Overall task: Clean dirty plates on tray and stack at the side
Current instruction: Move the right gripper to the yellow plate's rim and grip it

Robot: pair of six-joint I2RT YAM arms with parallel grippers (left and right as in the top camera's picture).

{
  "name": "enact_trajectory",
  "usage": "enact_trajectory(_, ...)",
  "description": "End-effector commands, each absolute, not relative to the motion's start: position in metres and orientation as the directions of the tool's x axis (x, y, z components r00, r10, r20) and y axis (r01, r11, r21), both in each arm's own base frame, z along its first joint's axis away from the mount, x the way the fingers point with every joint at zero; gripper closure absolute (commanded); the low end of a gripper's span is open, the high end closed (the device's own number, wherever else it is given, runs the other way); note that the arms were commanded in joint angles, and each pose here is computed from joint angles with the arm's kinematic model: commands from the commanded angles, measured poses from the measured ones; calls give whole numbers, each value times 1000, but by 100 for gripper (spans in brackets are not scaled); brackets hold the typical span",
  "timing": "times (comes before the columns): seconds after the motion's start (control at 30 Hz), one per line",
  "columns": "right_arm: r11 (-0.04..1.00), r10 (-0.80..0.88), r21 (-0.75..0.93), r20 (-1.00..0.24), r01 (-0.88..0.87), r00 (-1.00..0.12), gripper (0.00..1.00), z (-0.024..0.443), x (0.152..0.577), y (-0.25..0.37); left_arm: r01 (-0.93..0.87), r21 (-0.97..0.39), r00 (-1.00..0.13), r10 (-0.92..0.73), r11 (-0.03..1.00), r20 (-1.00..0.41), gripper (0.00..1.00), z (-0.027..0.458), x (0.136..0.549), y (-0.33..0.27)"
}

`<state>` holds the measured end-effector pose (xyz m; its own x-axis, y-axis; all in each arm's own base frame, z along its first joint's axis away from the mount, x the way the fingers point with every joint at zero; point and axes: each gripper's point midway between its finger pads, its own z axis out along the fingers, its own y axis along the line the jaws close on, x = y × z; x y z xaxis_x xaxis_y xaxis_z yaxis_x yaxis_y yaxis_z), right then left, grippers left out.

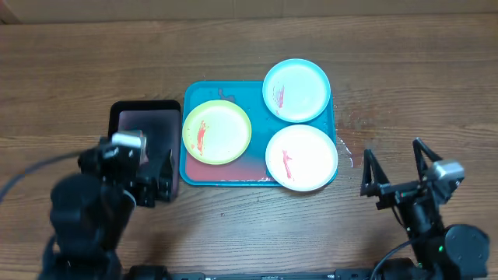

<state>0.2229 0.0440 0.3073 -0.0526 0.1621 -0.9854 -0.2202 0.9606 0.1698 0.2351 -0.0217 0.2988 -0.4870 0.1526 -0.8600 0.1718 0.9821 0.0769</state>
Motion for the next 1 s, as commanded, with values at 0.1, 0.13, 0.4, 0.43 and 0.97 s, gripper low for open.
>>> enact_trajectory(0.1, 965, 149, 196, -957, -177, -250, 0, 347, 249, 46, 212, -9, -704, 146, 977, -695, 0, 323, 259, -31)
enact_trajectory(0.13, 967, 139, 203, -928, -156, -346, 0, 344, 259, 47, 216, -28, -746, 147, 976, -650, 0, 324, 261, -33)
enact_trajectory(0.4, 952, 118, 263, -785, -156, -608, 0, 336, 310, 65, 245, -146, -865, 148, 959, -479, 0, 308, 299, -49)
enact_trajectory(0.43, 924, 110, 317, -760, -216, -641, 0, 329, 317, 81, 227, -171, -885, 130, 959, -447, 0, 297, 308, -51)
enact_trajectory(0.97, 846, 134, 515, -461, -141, -877, 22, 202, 388, 195, -304, -23, -919, -300, 952, -256, 0, 238, 336, 28)
